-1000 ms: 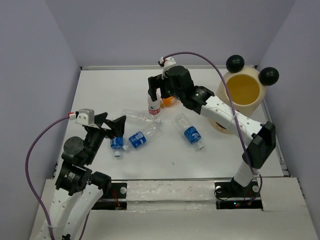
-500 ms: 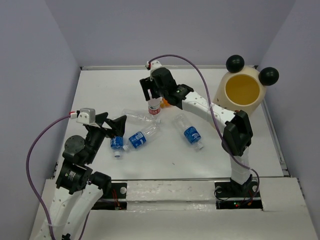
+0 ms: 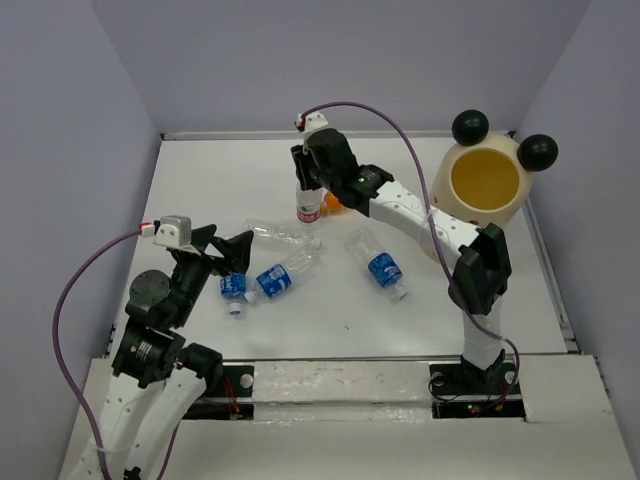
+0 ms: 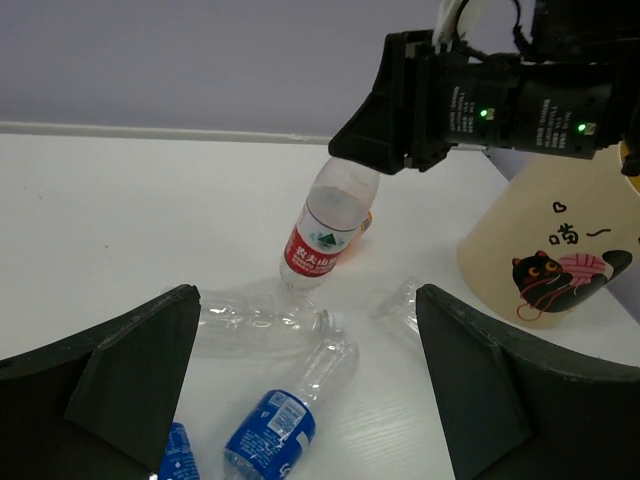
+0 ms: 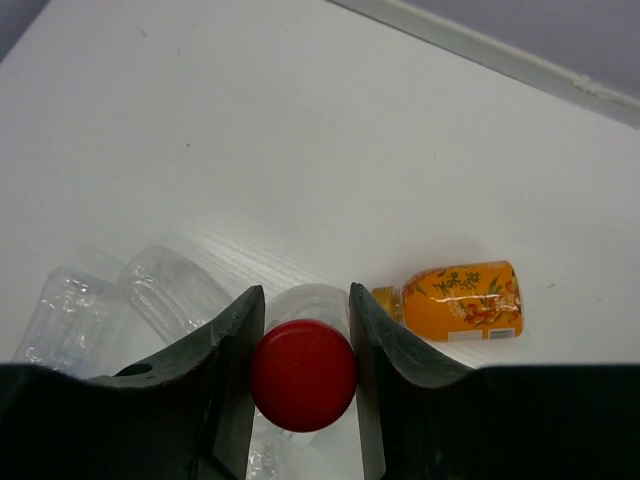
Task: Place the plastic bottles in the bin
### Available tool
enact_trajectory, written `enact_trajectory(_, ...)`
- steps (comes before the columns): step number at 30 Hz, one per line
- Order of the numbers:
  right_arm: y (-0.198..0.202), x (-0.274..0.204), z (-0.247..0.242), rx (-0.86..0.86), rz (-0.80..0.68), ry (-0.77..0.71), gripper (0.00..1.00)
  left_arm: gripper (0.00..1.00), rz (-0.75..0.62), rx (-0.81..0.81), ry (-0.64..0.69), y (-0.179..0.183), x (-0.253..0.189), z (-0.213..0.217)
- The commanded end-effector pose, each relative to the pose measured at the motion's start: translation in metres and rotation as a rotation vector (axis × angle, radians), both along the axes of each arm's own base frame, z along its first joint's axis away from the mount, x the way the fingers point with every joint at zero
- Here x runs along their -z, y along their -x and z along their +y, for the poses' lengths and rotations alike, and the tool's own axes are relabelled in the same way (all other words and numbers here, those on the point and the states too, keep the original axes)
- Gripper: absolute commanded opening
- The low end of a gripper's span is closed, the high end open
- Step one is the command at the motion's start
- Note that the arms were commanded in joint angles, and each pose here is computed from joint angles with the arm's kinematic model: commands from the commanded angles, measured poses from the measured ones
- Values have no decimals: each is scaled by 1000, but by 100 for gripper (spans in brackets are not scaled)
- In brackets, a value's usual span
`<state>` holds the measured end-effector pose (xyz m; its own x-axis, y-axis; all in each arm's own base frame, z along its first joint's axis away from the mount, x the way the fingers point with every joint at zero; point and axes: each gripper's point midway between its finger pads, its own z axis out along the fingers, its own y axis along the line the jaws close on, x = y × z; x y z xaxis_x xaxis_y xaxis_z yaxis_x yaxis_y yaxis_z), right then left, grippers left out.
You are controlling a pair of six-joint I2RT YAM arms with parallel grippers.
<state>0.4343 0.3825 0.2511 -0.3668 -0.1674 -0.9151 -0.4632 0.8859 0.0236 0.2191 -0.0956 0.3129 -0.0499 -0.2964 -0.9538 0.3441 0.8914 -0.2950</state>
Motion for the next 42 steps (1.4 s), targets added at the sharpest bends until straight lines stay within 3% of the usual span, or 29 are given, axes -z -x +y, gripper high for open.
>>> enact_trajectory(1, 19, -168, -22, 27, -299, -247, 0, 99, -81, 15, 18, 4, -27, -1)
enact_trajectory(5, 42, -225, -73, 111, -425, -253, 0, 99, -89, 15, 23, 7, -29, 0)
enact_trajectory(8, 60, -251, -142, 303, -518, -168, 0, 99, -100, 18, 30, 10, -32, 0)
enact_trajectory(10, 85, -279, -183, 376, -570, -203, 0, 99, -106, 22, 33, 12, -33, 0)
enact_trajectory(17, 144, -307, -293, 663, -641, -203, 0, 99, -118, 35, 41, 17, -36, -2)
enact_trajectory(27, 175, -283, -336, 750, -596, -193, 0, 99, -112, 20, 45, 16, -36, 0)
enact_trajectory(42, 148, -212, -337, 823, -510, -27, 0, 99, -92, 16, 34, 12, -31, -1)
